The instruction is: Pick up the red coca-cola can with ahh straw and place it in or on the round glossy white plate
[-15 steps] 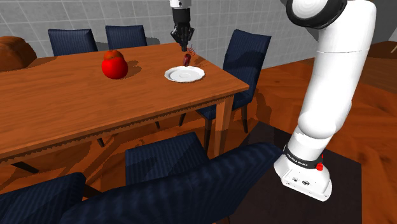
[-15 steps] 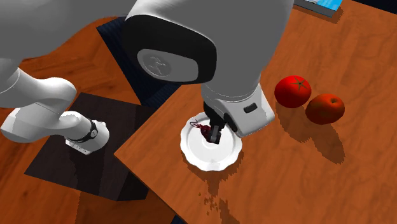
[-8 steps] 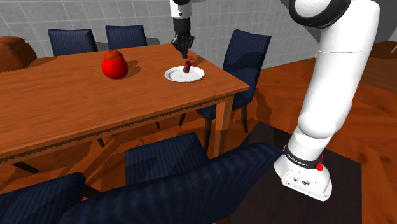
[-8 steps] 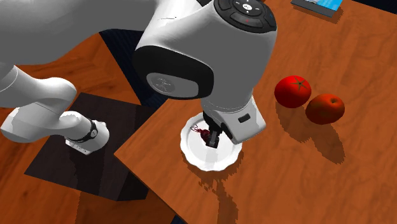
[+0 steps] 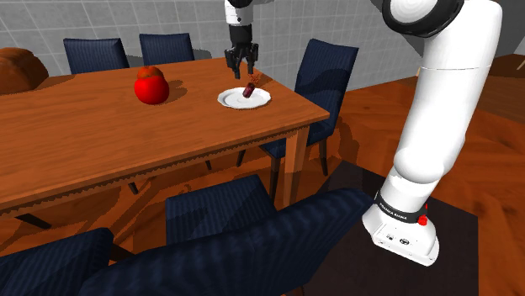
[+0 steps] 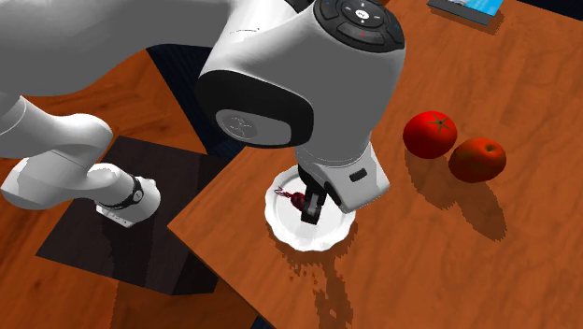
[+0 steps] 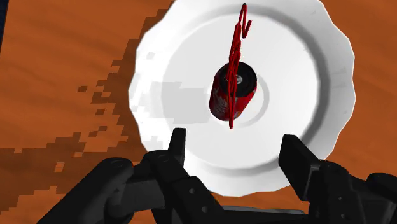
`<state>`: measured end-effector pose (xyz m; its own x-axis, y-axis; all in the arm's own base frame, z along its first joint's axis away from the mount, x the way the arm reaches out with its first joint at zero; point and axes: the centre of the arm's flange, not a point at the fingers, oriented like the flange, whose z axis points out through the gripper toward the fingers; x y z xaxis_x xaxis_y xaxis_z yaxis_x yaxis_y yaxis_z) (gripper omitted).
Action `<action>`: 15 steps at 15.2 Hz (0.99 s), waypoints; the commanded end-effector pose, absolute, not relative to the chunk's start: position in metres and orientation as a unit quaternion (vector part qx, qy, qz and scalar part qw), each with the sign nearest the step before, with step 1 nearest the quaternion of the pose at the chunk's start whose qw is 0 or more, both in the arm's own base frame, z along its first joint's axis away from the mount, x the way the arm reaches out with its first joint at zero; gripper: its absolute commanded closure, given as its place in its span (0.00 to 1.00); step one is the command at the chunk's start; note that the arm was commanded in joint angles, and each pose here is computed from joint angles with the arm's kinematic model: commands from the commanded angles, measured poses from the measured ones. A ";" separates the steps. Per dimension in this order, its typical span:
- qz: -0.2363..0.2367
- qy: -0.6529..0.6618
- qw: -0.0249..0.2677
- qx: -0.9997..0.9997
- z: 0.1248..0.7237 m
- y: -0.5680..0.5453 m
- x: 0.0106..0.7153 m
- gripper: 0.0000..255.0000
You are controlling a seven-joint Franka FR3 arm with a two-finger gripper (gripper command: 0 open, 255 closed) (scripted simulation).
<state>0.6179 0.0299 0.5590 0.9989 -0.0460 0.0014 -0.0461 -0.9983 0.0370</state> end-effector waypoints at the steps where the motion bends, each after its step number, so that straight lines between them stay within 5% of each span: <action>1: 0.000 -0.023 0.019 1.000 0.559 0.030 0.618 0.00; 15: 0.000 -0.023 0.019 1.000 0.609 0.032 0.618 0.00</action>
<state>0.6180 0.0317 0.6089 0.9989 -0.0460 0.0015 -0.0461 -0.9983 0.0370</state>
